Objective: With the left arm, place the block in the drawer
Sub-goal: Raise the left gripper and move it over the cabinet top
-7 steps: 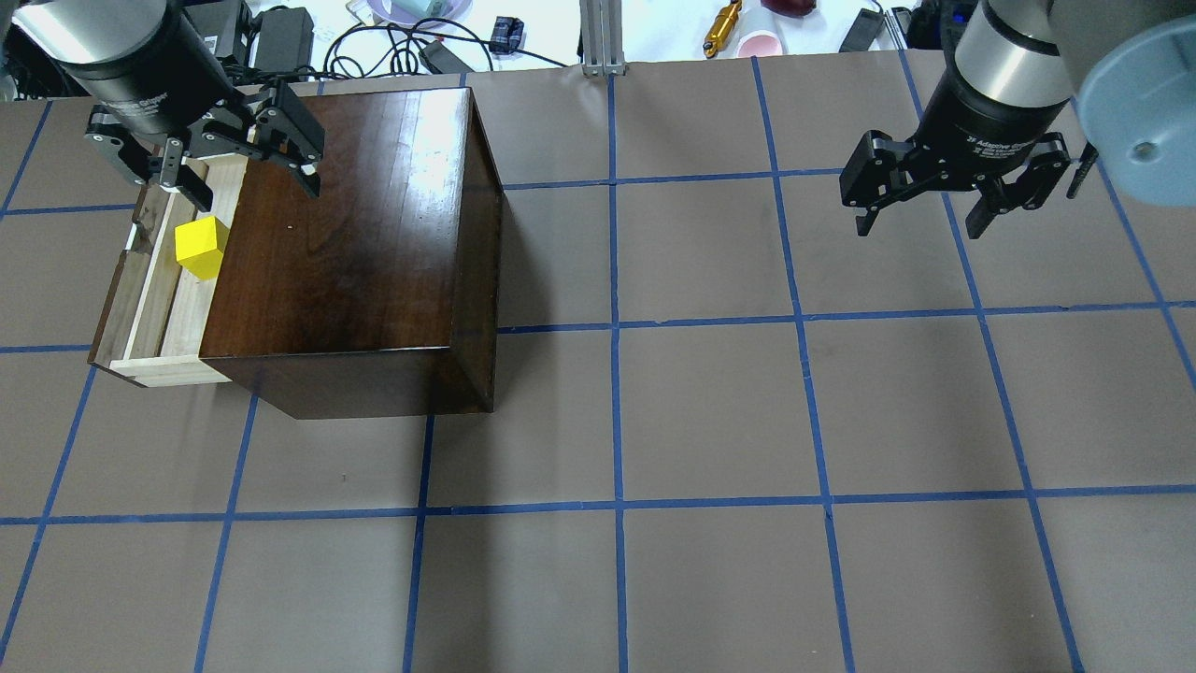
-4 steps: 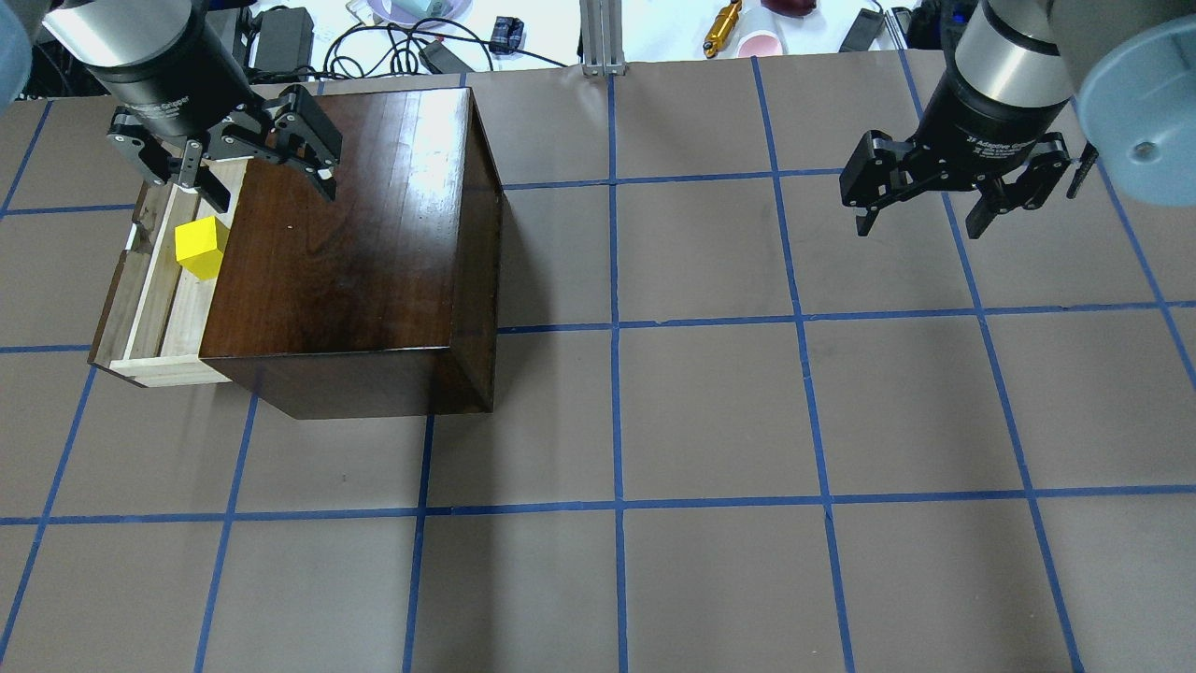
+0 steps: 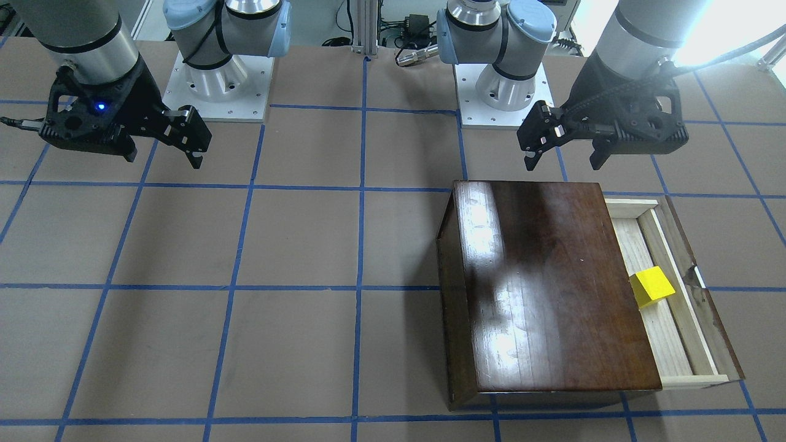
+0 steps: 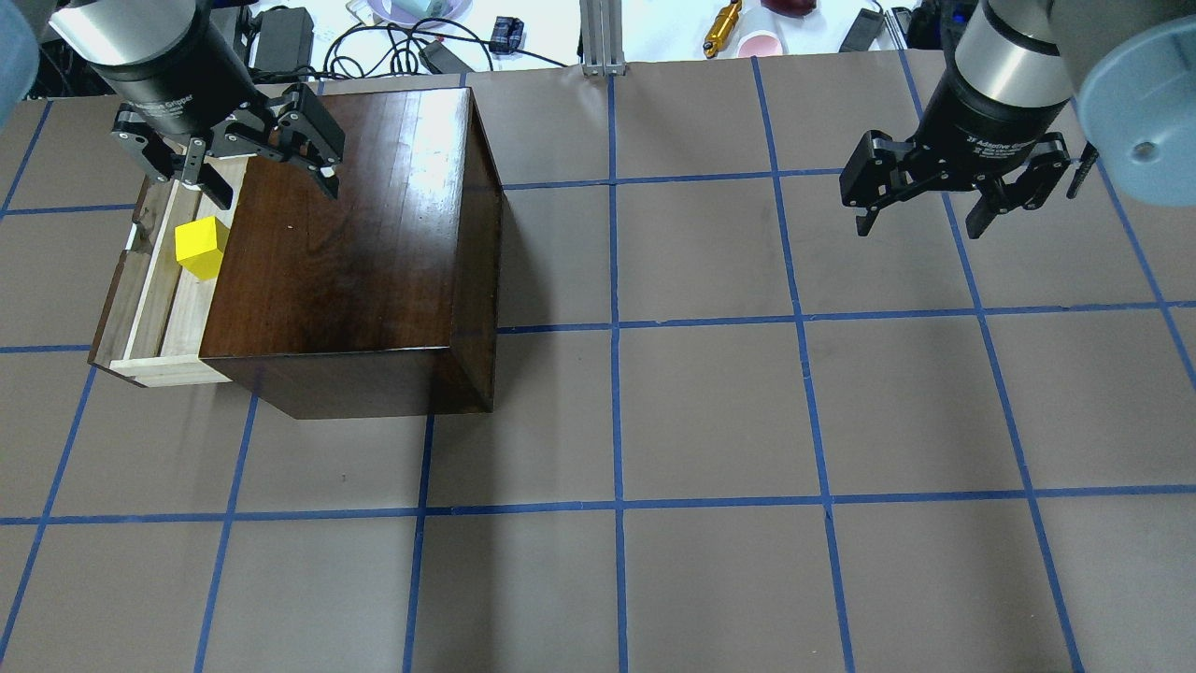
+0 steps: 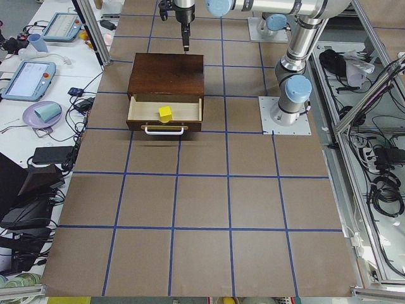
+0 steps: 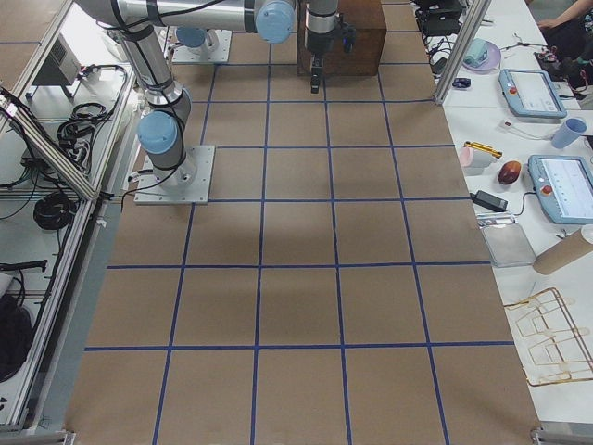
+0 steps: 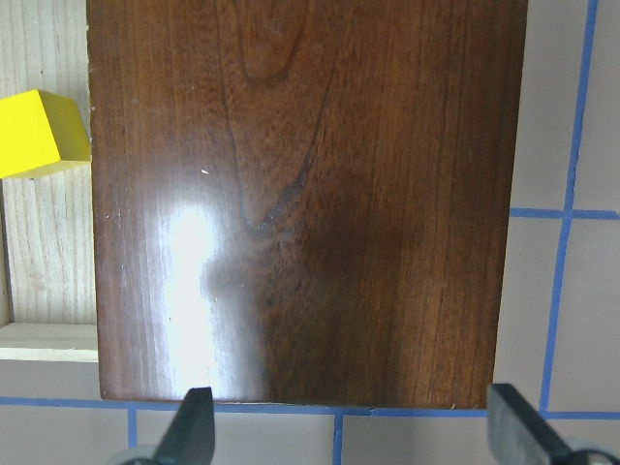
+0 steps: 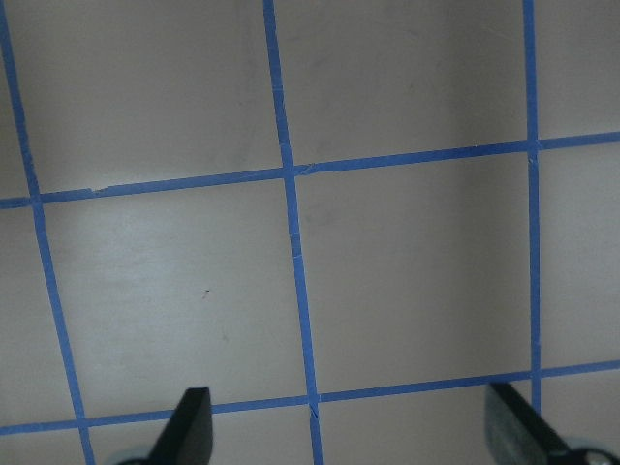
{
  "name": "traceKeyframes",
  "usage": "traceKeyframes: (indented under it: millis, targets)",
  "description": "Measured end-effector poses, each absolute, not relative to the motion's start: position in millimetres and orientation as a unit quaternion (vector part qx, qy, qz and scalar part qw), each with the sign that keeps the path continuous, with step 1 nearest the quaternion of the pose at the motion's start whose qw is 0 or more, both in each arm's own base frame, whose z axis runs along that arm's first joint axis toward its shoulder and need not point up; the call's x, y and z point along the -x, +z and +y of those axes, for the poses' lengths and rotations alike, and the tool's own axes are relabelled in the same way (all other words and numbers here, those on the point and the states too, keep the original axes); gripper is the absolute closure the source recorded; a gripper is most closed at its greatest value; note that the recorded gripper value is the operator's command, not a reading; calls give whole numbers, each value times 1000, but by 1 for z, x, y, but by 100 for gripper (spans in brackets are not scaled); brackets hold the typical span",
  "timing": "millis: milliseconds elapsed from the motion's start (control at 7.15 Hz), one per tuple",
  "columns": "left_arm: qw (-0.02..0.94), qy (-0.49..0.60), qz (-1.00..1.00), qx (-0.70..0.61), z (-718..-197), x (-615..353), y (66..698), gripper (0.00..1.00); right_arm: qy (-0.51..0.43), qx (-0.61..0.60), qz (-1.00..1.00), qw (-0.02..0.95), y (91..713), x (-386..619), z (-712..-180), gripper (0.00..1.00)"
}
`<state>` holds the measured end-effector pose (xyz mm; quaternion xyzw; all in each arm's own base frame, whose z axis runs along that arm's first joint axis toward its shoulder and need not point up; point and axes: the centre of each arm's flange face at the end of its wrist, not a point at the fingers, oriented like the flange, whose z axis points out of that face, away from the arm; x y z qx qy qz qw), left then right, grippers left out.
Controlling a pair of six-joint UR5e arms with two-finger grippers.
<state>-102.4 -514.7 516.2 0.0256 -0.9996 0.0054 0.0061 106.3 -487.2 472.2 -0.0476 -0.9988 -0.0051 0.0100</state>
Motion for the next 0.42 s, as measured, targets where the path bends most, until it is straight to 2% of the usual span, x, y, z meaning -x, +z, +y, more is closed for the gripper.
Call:
traceKeyframes:
  millis: [419]
  targets:
    - [6,7,-1000,-26,-514,102,518,0,-5,48,-999,10,472,-106,-487,0]
